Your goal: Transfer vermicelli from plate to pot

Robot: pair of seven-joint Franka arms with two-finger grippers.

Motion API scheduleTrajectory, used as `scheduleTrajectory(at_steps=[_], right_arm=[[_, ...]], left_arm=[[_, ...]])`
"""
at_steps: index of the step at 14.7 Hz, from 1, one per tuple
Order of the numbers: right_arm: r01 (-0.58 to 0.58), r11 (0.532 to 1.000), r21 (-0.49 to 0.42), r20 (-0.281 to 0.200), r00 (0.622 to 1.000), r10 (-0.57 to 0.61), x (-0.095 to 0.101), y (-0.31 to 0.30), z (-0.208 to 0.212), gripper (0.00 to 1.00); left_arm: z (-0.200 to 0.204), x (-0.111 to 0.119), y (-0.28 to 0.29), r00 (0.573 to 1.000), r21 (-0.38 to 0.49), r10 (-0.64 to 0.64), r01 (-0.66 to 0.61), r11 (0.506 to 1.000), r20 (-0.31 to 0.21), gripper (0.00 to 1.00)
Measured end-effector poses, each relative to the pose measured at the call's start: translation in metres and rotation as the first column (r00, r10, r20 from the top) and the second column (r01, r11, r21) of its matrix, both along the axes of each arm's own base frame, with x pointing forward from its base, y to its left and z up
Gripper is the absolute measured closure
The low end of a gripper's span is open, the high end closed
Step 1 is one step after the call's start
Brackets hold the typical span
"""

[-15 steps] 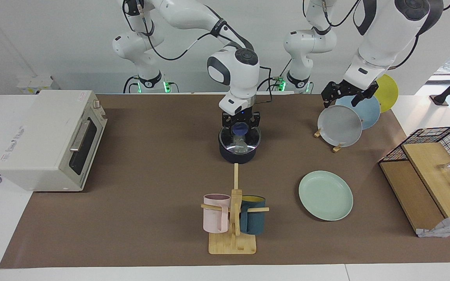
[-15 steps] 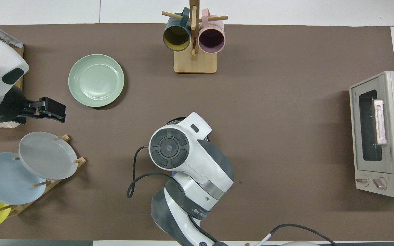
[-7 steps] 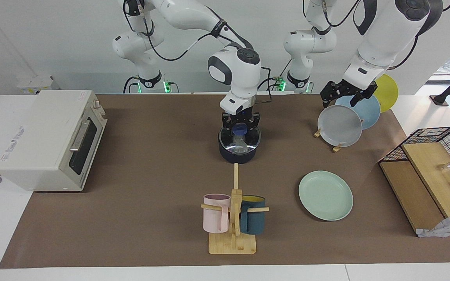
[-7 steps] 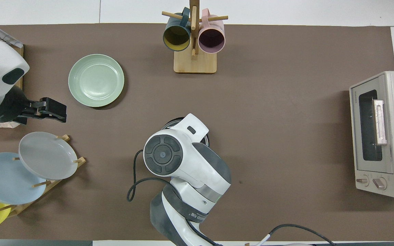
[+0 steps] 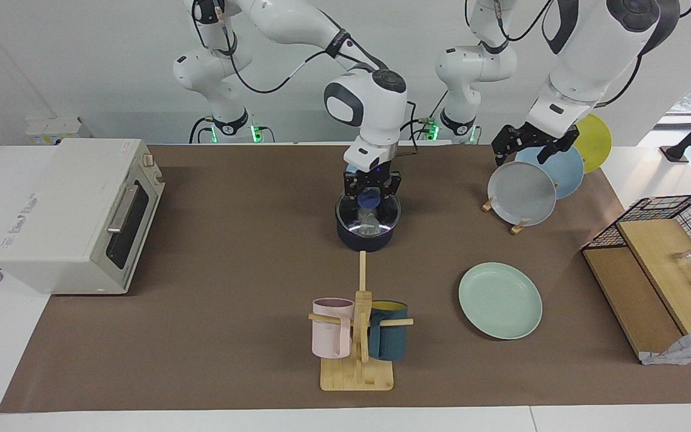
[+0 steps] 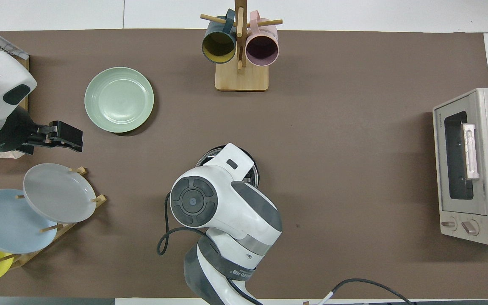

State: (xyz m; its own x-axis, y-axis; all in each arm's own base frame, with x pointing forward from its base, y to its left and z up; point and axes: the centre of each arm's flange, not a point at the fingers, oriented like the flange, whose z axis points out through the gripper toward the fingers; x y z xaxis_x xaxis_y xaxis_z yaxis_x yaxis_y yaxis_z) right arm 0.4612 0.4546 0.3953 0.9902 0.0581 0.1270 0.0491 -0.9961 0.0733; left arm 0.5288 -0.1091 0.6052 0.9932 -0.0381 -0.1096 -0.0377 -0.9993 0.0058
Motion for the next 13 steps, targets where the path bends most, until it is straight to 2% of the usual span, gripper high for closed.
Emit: scheduleTrajectory(at_steps=[1, 4, 5, 6, 7, 10, 12, 13], right_arm=[[0.0, 1.0, 0.0, 0.0, 1.0, 0.0, 0.0, 0.0, 0.0, 0.22], [-0.002, 1.0, -0.003, 0.003, 1.0, 0.002, 0.0, 0.0, 0.0, 0.18], [-0.011, 1.0, -0.014, 0.018, 1.0, 0.012, 0.001, -0.001, 0.001, 0.14], [-0.02, 0.999, -0.026, 0.036, 0.999, 0.021, 0.004, -0.002, 0.003, 0.03], [-0.021, 0.999, -0.033, 0.055, 0.998, 0.023, 0.009, -0.005, 0.008, 0.0], [-0.016, 0.999, -0.043, 0.075, 0.997, 0.02, 0.036, -0.038, 0.045, 0.0], [0.002, 0.999, -0.047, 0.06, 0.998, 0.0, 0.063, -0.082, 0.088, 0.0], [0.014, 0.999, -0.042, 0.036, 0.999, -0.013, 0.076, -0.105, 0.11, 0.0]], left_arm=[[0.0, 0.0, 0.0, 1.0, 0.0, 0.0, 0.0, 1.0, 0.0, 0.0], [0.0, 0.0, 0.0, 1.0, 0.0, -0.001, 0.001, 1.0, 0.001, 0.0], [0.0, 0.0, -0.001, 1.0, 0.0, -0.001, 0.001, 1.0, 0.001, 0.0], [0.0, 0.0, 0.0, 1.0, 0.0, -0.001, 0.001, 1.0, 0.001, 0.0], [0.0, 0.0, 0.0, 1.0, 0.0, 0.0, 0.0, 1.0, 0.001, 0.0], [0.0, 0.0, 0.001, 1.0, 0.0, 0.001, -0.001, 1.0, 0.001, 0.0], [0.0, 0.0, 0.001, 1.0, 0.0, 0.001, -0.001, 1.0, 0.001, 0.0], [0.0, 0.0, 0.001, 1.0, 0.0, 0.001, -0.001, 1.0, 0.001, 0.0]])
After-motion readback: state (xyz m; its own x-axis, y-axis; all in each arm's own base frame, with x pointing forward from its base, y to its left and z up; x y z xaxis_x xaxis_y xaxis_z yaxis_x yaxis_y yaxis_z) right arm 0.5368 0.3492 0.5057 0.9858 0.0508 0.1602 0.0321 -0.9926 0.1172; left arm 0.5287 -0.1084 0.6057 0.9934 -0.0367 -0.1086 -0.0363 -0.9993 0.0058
